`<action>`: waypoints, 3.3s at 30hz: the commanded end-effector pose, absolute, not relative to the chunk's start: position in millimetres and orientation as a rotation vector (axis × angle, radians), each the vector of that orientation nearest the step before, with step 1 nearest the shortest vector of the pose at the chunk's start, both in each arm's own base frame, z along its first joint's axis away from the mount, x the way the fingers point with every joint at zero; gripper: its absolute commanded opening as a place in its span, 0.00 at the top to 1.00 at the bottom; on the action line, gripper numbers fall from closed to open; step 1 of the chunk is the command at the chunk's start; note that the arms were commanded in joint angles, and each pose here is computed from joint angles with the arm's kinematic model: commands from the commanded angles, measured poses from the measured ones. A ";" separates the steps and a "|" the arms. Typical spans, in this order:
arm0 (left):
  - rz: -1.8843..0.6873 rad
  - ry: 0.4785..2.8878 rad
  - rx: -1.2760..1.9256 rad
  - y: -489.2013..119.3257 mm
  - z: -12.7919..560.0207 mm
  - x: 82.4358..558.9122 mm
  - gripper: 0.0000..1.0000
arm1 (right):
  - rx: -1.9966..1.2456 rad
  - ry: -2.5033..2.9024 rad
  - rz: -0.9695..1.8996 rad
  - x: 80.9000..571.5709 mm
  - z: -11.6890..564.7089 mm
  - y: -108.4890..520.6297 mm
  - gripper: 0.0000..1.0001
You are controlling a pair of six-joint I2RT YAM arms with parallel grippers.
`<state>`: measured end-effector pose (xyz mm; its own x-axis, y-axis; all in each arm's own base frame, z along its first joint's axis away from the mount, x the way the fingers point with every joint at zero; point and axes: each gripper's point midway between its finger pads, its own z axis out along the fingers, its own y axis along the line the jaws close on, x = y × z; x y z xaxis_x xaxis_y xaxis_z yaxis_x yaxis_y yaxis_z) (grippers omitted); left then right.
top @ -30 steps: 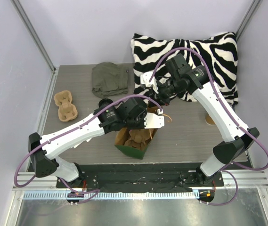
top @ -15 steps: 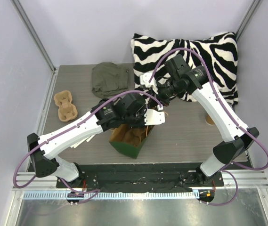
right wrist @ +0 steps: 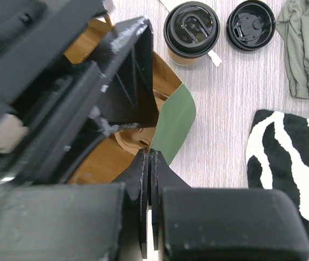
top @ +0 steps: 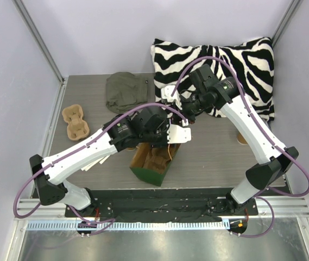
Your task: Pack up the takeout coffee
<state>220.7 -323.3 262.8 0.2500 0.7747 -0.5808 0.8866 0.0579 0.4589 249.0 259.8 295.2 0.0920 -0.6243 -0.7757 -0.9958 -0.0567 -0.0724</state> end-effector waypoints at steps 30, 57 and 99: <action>-0.600 1.390 1.113 -291.0 476.9 197.0 0.29 | -1.380 1.860 0.763 272.9 295.0 219.9 0.99; -0.330 2.511 0.610 -173.2 221.2 305.9 0.00 | -0.951 2.138 0.669 281.5 283.3 151.6 0.25; -0.299 2.344 0.580 -169.4 129.3 318.6 0.08 | -0.973 2.113 0.661 293.3 287.7 153.9 0.18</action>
